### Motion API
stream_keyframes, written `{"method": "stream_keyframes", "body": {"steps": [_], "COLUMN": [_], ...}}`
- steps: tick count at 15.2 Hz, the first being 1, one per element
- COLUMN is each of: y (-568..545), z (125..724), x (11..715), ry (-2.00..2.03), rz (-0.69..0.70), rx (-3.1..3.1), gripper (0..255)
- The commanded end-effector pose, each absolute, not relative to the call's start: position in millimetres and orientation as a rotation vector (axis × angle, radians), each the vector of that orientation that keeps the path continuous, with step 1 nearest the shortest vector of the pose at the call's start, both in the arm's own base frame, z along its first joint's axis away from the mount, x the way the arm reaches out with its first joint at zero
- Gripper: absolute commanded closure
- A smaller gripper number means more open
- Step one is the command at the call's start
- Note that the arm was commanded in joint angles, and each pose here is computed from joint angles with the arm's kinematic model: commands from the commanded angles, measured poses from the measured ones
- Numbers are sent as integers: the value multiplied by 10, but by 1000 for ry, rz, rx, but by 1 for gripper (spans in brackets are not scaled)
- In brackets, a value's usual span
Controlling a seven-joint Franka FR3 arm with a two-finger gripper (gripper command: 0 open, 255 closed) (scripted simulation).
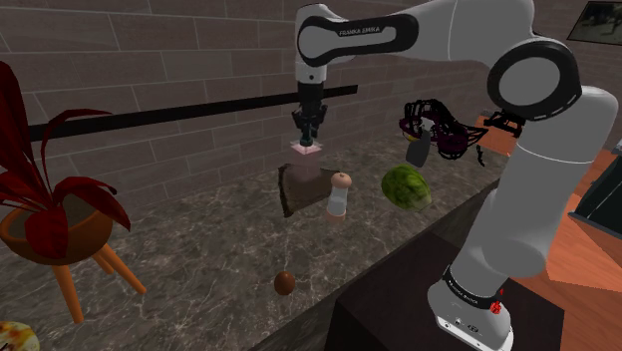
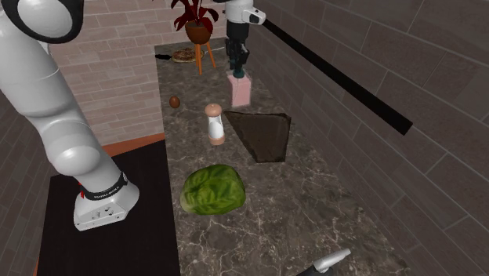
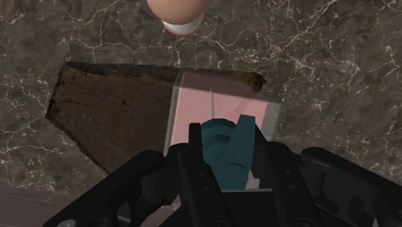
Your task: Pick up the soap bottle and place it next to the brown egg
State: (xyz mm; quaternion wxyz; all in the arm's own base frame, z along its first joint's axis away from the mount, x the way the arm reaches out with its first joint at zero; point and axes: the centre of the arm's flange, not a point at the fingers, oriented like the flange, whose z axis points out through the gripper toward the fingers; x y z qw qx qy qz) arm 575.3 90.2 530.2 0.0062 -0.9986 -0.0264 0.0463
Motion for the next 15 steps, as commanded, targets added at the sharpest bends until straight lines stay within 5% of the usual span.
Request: {"method": "stream_keyframes", "body": {"steps": [1,15], "y": [1175,3008], "z": [5337,5339], "x": [5723,5491], "ry": [-81,-81], "rz": [144,144], "rx": [-3125,-3125], "gripper": [255,255]}}
